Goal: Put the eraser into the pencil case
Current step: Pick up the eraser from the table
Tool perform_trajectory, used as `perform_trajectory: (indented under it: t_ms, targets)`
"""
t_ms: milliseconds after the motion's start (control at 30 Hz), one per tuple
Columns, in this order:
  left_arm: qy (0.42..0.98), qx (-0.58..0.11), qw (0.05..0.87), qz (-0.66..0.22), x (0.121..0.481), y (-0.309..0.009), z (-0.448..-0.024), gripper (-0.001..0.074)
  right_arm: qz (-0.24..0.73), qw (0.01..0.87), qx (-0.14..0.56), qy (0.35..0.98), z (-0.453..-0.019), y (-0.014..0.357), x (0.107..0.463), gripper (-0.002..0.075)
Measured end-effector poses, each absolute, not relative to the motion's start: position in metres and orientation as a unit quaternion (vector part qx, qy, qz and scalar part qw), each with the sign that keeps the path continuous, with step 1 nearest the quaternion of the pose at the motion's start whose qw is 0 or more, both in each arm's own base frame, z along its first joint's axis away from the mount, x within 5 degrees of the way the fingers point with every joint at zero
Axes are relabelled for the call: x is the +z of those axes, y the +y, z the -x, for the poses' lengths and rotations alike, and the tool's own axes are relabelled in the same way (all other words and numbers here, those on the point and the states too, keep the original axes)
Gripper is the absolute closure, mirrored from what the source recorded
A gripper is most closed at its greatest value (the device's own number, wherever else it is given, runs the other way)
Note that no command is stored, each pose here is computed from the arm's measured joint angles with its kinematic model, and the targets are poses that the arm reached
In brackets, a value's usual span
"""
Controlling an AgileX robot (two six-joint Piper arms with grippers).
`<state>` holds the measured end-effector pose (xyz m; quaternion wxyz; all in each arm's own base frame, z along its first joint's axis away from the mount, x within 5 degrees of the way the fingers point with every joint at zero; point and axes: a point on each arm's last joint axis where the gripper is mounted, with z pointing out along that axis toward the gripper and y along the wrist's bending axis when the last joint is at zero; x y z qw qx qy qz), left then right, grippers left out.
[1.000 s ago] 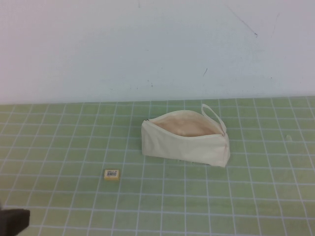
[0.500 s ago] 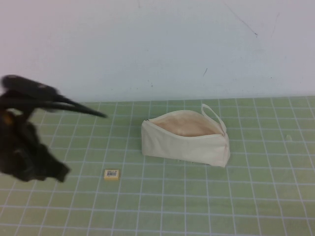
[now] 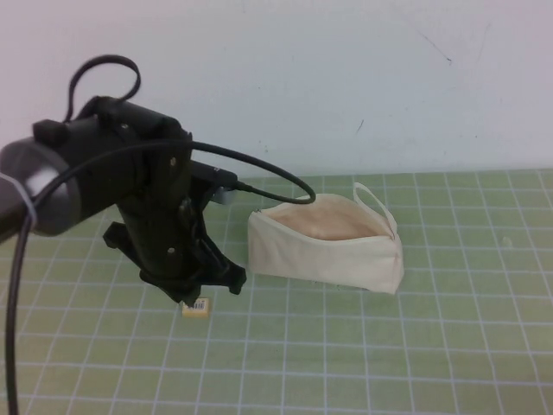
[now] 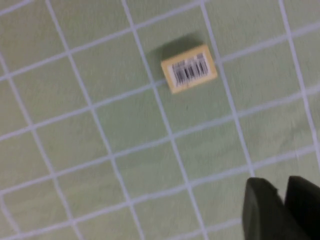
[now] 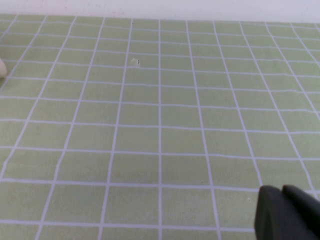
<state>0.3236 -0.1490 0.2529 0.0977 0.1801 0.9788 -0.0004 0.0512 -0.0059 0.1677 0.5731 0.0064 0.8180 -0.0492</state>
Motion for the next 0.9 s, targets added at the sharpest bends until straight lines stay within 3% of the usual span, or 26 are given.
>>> perform_trajectory:
  t_ms: [233,300,700,900]
  targets:
    - [0.985,-0.021,0.105,-0.136,0.23,-0.149,-0.342,0.0386,-0.006,0.573,-0.049,0.818,-0.051,-0.006,0.168,0.0727]
    - [0.987,-0.023,0.1,-0.124,0.22,-0.146,-0.348,0.0346,-0.006,0.573,-0.049,0.818,-0.051,-0.006,0.168,0.0727]
    - [0.989,-0.026,0.103,-0.099,0.163,-0.143,-0.376,0.0315,-0.006,0.573,-0.049,0.818,-0.051,-0.006,0.168,0.0727]
    - [0.991,-0.023,0.106,-0.079,0.152,-0.144,-0.381,0.0317,-0.006,0.573,-0.05,0.818,-0.051,-0.006,0.168,0.0727]
